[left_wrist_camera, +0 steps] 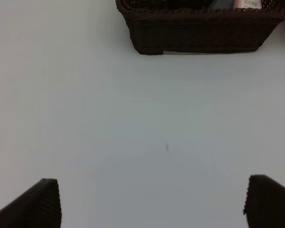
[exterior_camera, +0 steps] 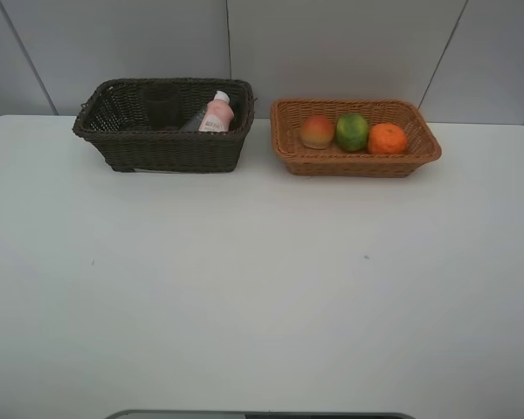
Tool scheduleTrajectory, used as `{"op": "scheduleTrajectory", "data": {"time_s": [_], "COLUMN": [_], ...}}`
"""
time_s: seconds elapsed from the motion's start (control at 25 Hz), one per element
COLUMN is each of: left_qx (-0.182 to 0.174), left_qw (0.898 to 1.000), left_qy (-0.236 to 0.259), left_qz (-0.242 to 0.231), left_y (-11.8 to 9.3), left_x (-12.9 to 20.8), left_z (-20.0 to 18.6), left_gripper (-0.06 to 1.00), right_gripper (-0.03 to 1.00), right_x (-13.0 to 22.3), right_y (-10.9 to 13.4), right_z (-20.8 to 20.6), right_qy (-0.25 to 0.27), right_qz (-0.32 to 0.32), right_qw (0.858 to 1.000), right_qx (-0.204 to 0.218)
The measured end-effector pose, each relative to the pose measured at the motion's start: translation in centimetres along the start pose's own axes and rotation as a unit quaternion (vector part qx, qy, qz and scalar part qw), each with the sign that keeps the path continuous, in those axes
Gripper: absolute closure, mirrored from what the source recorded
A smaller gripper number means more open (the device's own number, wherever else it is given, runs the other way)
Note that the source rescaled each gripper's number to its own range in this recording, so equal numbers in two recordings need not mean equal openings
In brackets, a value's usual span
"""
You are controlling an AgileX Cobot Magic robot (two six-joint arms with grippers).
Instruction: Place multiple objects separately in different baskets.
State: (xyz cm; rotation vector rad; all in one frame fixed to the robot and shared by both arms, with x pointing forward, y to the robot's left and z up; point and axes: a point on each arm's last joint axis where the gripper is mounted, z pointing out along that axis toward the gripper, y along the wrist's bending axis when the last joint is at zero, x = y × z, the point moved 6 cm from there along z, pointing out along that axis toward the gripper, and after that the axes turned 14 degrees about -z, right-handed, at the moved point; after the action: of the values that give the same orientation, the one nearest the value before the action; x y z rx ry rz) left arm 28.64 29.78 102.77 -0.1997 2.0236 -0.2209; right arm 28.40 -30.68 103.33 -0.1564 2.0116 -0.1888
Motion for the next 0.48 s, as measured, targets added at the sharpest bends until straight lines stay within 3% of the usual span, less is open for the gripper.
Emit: {"op": "scheduleTrajectory", "data": {"time_s": [0.48], "left_qx": [0.0], "left_qw": [1.0], "left_qy": [0.0], "left_qz": [0.0], "left_y": [0.0], "left_x": [0.0], "left_z": [0.0], "left_gripper": [-0.05], "right_gripper": [-0.03], "right_x": [0.0], "right_y": [0.0], "right_z": [0.0], "right_qy": [0.0], "right_qz": [0.0], "right_qw": [1.0], "right_qx": [0.0]}}
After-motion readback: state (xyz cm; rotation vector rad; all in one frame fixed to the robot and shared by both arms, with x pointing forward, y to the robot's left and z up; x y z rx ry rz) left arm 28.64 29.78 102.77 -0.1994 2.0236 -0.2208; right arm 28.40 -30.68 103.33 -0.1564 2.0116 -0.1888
